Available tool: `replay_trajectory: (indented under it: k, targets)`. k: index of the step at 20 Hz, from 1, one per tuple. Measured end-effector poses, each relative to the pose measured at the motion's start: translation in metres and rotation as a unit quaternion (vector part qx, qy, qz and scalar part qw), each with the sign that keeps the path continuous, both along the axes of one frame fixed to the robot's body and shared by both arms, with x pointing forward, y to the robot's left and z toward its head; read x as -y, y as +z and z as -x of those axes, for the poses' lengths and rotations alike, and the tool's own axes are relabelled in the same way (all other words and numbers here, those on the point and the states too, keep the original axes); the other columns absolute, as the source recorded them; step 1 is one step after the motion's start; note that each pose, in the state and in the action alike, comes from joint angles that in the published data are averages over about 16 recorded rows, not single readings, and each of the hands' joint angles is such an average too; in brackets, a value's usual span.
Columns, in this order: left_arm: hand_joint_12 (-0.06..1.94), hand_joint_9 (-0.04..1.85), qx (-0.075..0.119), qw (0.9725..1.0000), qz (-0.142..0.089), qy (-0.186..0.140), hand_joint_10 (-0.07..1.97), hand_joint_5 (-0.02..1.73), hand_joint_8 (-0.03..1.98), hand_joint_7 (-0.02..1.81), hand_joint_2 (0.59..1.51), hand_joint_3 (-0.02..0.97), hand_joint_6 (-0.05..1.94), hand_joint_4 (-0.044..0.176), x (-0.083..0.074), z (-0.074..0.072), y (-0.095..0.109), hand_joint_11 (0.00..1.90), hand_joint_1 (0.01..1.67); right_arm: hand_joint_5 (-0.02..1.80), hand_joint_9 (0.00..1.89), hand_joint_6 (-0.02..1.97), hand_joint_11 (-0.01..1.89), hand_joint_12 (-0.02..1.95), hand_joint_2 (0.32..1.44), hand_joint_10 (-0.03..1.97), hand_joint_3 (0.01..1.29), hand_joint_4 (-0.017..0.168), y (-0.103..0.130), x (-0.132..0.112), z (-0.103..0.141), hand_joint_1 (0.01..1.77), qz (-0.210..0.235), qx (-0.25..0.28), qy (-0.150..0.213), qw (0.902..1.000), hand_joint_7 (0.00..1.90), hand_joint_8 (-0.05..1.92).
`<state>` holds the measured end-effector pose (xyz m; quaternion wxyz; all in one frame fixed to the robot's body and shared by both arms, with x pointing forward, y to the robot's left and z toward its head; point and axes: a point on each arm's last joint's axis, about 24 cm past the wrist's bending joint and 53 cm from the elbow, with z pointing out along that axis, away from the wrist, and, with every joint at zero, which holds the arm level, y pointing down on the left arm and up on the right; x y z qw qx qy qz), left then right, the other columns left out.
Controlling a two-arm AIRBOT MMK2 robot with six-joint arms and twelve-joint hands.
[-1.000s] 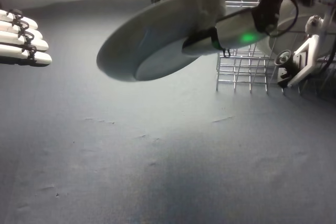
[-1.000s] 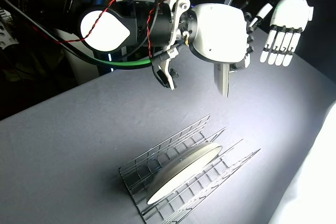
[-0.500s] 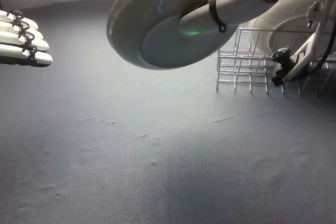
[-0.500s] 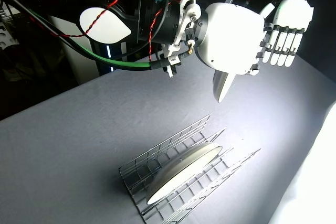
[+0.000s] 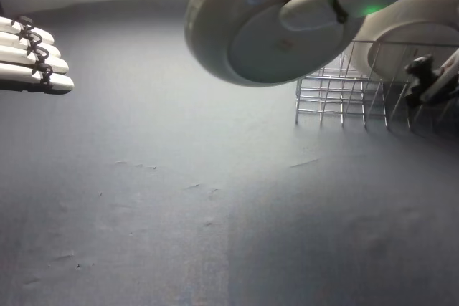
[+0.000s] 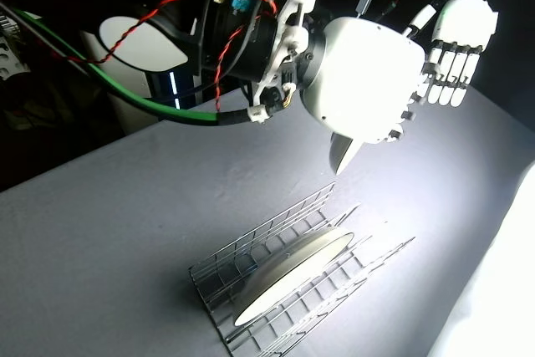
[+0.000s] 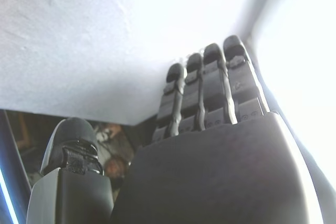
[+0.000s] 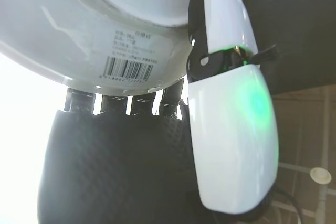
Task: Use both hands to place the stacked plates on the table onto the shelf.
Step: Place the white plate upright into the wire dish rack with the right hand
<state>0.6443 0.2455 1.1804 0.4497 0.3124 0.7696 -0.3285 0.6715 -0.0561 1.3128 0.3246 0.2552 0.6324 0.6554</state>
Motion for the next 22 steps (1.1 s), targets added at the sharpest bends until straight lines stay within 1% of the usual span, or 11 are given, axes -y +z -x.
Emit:
replay_trajectory:
  k: [7,12,17,22]
  targets:
    - [0.10,0.09,-0.001,1.0000,-0.001,-0.003,0.02,0.08,0.00,0.08,1.165,0.008,0.01,0.005,0.002,0.001,-0.001,0.04,0.01,0.94,0.94,0.88,0.77,1.56,1.00,1.20,0.01,-0.006,-0.010,0.033,-0.010,1.37,0.011,-0.006,-0.032,0.9994,0.98,0.98]
    - [0.10,0.08,-0.003,1.0000,0.000,-0.005,0.02,0.08,0.00,0.08,1.166,0.008,0.01,0.005,0.003,0.002,-0.002,0.04,0.01,0.94,0.94,0.88,0.79,1.53,1.00,1.19,0.01,-0.006,-0.023,0.053,-0.016,1.37,0.027,-0.004,-0.053,0.9982,0.97,0.99]
    - [0.10,0.08,-0.005,1.0000,-0.001,-0.005,0.02,0.08,0.00,0.08,1.166,0.008,0.01,0.005,0.003,0.002,-0.002,0.04,0.01,0.94,0.95,0.88,0.82,1.47,1.01,1.19,0.01,-0.008,-0.042,0.069,-0.021,1.37,0.056,0.002,-0.068,0.9961,0.97,0.95]
    - [0.10,0.08,-0.006,1.0000,-0.001,-0.007,0.02,0.08,0.00,0.08,1.166,0.007,0.01,0.005,0.003,0.003,-0.003,0.04,0.01,0.92,0.94,0.89,0.82,1.45,1.01,1.19,0.01,-0.008,-0.061,0.079,-0.022,1.37,0.090,0.014,-0.074,0.9931,0.97,0.95]
